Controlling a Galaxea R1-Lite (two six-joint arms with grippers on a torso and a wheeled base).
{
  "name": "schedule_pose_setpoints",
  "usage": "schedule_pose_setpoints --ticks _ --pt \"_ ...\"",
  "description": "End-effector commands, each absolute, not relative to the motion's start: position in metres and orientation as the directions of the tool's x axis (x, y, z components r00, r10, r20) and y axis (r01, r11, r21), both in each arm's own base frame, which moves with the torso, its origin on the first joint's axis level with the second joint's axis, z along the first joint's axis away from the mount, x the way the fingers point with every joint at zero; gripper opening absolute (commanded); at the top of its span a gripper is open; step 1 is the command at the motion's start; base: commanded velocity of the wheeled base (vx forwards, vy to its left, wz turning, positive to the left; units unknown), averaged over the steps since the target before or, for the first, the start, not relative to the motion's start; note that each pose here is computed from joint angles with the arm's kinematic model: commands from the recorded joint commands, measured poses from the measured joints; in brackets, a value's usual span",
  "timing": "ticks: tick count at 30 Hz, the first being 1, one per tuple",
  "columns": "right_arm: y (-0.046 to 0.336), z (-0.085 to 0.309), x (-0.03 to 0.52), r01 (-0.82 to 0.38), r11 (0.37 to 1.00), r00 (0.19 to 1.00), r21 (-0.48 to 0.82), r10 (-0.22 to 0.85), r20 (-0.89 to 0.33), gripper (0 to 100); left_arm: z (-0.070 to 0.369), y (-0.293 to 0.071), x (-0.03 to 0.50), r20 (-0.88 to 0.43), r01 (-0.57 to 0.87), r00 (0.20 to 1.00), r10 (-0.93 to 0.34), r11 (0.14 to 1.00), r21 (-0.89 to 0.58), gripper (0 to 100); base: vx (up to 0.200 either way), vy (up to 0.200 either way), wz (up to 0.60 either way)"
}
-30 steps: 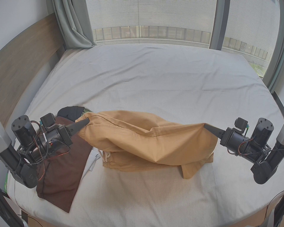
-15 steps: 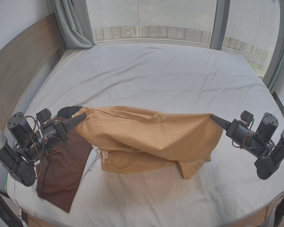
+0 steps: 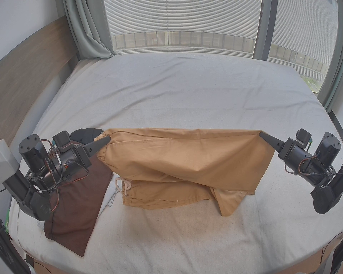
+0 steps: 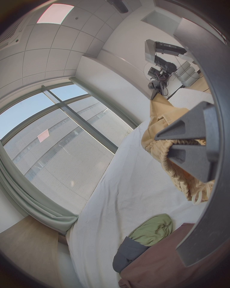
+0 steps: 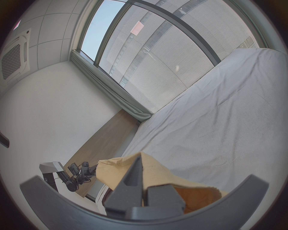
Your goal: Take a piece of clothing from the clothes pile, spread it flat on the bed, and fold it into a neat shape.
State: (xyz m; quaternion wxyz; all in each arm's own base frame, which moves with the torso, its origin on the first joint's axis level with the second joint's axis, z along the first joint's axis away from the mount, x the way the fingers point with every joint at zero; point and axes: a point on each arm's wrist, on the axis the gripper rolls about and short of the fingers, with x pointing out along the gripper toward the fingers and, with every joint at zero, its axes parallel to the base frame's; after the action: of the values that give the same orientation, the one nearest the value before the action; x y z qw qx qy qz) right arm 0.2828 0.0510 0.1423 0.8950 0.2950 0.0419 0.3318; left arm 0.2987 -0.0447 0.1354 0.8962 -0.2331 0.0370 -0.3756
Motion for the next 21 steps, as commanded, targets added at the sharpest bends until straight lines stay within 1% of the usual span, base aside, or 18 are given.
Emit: schedule_pose_setpoints --ticks 1,10,21 --pt "0.046 0.146 0.283 -0.57 0.612 0.782 0.548 0.609 0.133 0 0.129 -0.047 0.309 0.105 0.641 0.728 -0.678 0.619 -0.453 0 0.0 0.0 0.0" --pt "0.041 0.147 0.284 -0.566 0.619 0.788 0.544 0.601 0.136 0 0.13 -0.047 0.32 0.123 0.623 0.754 -0.645 0.643 -0.447 0 0.0 0.0 0.0" --pt "0.04 0.148 0.286 -0.566 0.624 0.791 0.539 0.595 0.143 0 0.132 -0.046 0.322 0.131 0.62 0.759 -0.638 0.646 -0.445 0 0.0 0.0 0.0"
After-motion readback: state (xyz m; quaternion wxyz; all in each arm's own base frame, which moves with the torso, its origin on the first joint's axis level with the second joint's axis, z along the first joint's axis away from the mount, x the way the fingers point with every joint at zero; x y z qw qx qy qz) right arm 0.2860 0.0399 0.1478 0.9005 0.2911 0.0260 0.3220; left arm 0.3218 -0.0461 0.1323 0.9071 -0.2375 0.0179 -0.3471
